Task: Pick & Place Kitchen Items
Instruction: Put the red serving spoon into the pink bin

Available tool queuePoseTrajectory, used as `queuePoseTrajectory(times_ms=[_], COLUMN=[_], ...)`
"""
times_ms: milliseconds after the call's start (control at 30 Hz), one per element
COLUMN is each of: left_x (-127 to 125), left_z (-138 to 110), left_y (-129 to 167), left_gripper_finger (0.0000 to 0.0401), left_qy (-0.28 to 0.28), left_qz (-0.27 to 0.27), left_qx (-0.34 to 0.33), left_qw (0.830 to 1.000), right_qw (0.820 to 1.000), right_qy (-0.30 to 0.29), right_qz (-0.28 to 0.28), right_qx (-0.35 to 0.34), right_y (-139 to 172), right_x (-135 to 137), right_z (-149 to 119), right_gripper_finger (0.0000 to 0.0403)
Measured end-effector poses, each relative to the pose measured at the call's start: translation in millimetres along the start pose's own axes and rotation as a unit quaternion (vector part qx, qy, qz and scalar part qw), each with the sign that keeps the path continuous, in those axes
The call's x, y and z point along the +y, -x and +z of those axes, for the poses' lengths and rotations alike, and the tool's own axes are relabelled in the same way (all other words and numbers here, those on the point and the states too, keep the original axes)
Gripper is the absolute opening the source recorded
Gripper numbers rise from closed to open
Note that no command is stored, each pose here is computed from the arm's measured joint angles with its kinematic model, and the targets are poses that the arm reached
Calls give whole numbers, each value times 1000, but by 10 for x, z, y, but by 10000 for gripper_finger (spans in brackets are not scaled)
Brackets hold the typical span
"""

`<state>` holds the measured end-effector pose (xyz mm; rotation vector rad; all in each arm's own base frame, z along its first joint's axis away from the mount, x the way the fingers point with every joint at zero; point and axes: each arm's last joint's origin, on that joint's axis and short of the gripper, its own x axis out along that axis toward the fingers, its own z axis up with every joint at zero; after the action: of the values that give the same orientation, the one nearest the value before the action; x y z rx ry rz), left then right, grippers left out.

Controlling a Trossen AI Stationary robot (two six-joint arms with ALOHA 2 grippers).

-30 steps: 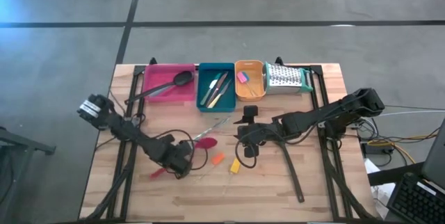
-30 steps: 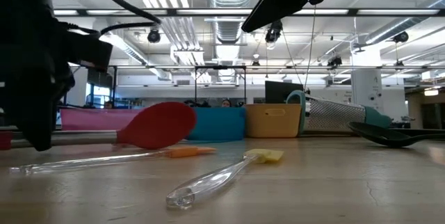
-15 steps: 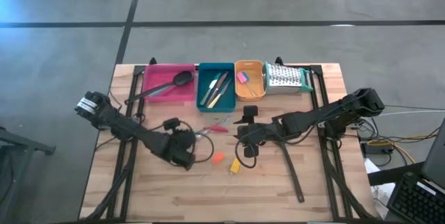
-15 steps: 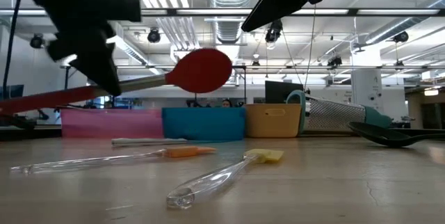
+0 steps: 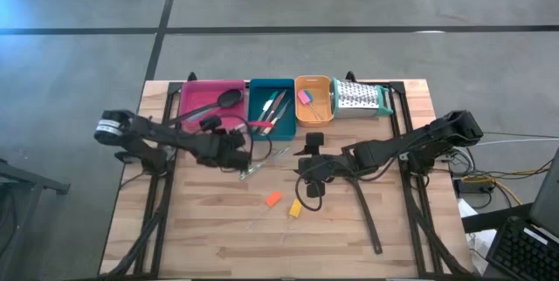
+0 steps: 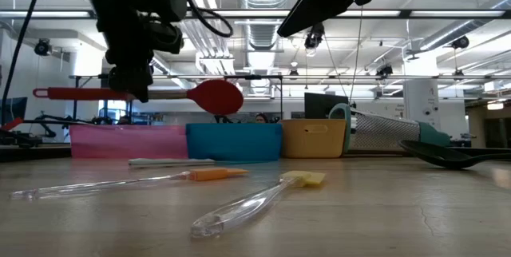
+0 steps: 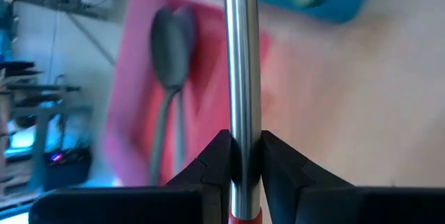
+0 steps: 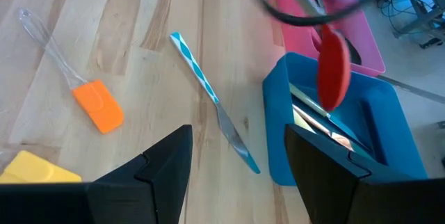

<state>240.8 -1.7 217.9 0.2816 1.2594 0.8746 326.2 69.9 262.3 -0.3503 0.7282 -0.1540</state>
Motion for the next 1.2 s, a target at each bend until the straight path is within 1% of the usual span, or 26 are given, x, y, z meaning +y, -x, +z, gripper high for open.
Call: queuePoseTrajectory(times_ms=[100, 167, 300, 367, 467, 600, 667, 733, 833, 933, 1033, 1200], left_x=[219, 391, 760, 943, 1191, 1436, 1509, 1558, 1618, 1656, 1680, 1679], left_z=[-12, -32, -76, -114, -164, -229, -260, -293, -326, -361, -384, -374], left_y=[-88, -144, -255, -303, -378, -498, -585, -683, -839, -993, -1155, -1366], left_gripper_finger=[56, 56, 56, 56, 56, 56, 56, 56, 56, 56, 56, 56], left_qy=[-23, -29, -10, 12, 65, 141, 159, 160, 163, 163, 167, 161], left_qz=[18, 26, 28, 14, -14, -74, -104, -121, -124, -146, -149, -154], left_qx=[36, 61, 98, 113, 118, 114, 121, 137, 167, 194, 221, 235], left_qw=[999, 997, 995, 993, 991, 981, 974, 970, 964, 956, 949, 946], right_qw=[1000, 1000, 1000, 1000, 1000, 1000, 1000, 1000, 1000, 1000, 1000, 1000], right_qy=[1, 1, 1, 4, 8, 10, 10, 10, 10, 10, 13, 17], right_qz=[0, 0, 0, 0, 0, 0, 0, 0, 0, 0, 0, 0], right_qx=[0, 0, 0, 0, 0, 0, 0, 0, 0, -1, -1, -1], right_y=[0, 0, -1, 0, 0, 0, 0, 0, -1, -1, -1, -1], right_x=[0, 0, -1, 0, 0, -1, -1, 0, -2, -2, -2, -2], right_z=[0, 0, -1, -1, -1, 0, 0, 0, 1, 1, 1, 1], right_gripper_finger=[219, 219, 219, 219, 219, 219, 219, 219, 219, 219, 219, 219])
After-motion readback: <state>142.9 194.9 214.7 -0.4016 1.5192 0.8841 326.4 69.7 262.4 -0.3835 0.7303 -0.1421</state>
